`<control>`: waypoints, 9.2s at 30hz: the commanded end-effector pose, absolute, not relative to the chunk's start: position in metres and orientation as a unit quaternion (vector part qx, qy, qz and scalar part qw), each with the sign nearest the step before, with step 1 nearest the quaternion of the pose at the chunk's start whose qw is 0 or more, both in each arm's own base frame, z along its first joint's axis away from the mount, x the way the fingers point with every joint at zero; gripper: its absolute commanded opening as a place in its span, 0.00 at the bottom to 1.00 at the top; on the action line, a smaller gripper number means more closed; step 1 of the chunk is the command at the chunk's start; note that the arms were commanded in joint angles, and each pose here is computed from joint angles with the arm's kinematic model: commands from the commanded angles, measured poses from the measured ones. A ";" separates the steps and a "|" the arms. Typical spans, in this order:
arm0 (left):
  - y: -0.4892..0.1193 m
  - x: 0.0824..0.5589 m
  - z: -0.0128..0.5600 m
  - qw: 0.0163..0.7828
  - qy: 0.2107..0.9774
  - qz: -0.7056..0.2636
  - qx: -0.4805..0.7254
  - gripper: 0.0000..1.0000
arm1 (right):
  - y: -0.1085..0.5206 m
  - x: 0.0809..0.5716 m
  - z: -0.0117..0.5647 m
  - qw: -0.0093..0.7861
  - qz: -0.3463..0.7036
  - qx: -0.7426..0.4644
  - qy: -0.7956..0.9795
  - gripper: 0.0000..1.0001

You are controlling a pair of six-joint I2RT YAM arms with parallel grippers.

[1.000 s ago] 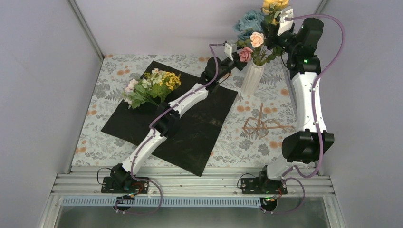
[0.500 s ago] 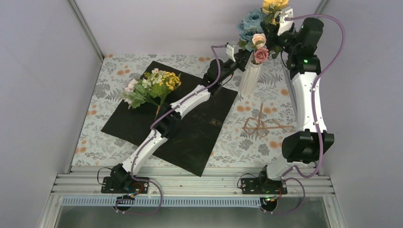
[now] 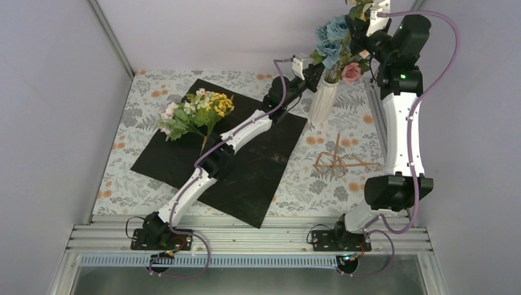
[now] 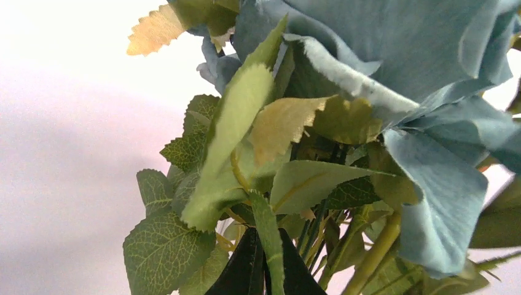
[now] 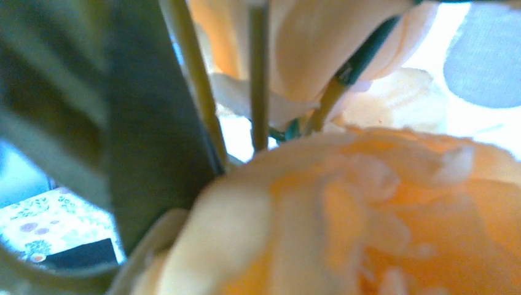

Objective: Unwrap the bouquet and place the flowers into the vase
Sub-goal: Insert the fake flower into the vase, then pick up the fake flower from the wrapping paper.

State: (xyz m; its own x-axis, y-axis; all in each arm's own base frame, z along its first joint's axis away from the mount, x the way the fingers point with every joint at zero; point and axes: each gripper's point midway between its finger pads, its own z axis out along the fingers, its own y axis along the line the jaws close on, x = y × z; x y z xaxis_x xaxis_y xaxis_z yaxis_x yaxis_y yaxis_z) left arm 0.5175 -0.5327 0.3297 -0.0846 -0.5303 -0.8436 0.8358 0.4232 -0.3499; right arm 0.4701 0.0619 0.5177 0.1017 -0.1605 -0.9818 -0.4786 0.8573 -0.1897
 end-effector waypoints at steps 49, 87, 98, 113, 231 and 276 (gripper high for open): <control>-0.539 0.521 0.311 0.665 0.539 -0.488 0.171 0.02 | 0.007 0.463 0.517 0.769 0.067 -0.093 0.628 0.04; -0.540 0.522 0.301 0.637 0.564 -0.480 0.212 0.02 | 0.013 0.518 0.344 0.654 0.109 -0.054 0.747 0.09; -0.537 0.524 0.301 0.625 0.574 -0.479 0.226 0.04 | 0.009 0.511 0.346 0.594 0.131 -0.002 0.794 0.31; -0.529 0.523 0.315 0.609 0.596 -0.461 0.249 0.10 | -0.015 0.473 0.375 0.574 0.104 0.100 0.806 0.55; -0.063 0.407 0.093 0.340 0.832 -0.225 -0.376 0.43 | 0.082 0.294 0.239 0.478 0.237 0.069 0.843 0.92; -0.116 0.407 0.303 0.537 0.827 -0.154 0.053 0.02 | 0.245 0.257 0.348 0.464 0.405 -0.152 0.773 0.84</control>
